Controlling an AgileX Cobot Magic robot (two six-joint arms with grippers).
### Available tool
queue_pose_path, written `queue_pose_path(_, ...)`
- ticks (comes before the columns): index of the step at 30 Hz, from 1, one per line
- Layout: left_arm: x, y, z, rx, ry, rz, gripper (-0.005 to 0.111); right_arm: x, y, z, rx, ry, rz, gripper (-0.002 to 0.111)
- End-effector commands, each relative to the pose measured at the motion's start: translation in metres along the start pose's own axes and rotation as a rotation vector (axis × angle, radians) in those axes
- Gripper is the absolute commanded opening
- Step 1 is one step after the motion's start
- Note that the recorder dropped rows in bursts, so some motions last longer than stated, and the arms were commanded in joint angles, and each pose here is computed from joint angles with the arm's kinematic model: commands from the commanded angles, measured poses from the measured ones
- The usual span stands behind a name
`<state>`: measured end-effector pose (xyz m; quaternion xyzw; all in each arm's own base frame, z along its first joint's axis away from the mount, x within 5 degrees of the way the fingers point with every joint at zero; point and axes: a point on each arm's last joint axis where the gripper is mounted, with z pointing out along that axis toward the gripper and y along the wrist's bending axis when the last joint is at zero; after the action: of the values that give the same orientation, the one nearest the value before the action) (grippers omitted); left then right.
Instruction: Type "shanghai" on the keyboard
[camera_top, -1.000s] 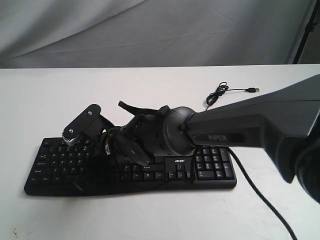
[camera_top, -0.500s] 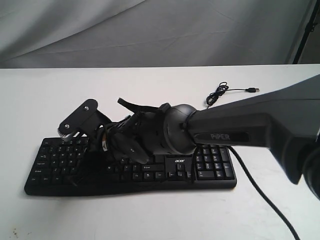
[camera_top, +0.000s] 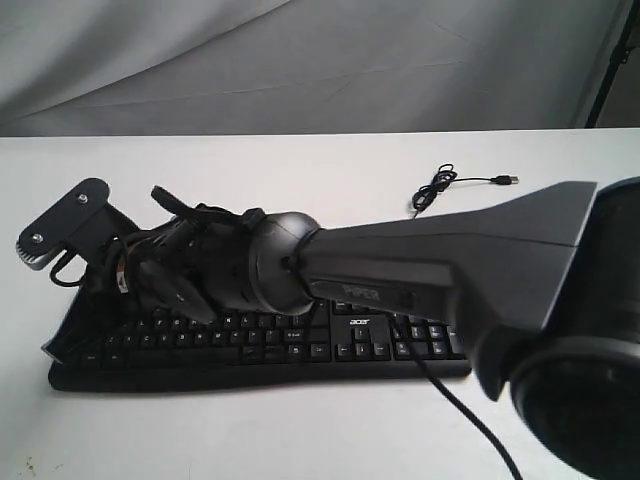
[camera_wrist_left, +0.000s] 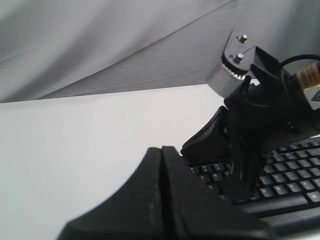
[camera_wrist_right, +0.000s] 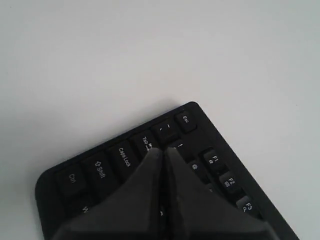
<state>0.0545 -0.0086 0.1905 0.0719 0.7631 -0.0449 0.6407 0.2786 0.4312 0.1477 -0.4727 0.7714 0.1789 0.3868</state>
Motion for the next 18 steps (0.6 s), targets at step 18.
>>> queue_pose_path(18, 0.001, 0.0, 0.0, 0.002, -0.002, 0.002, 0.0, 0.006, 0.007, 0.024, -0.022, 0.059, -0.01, 0.0)
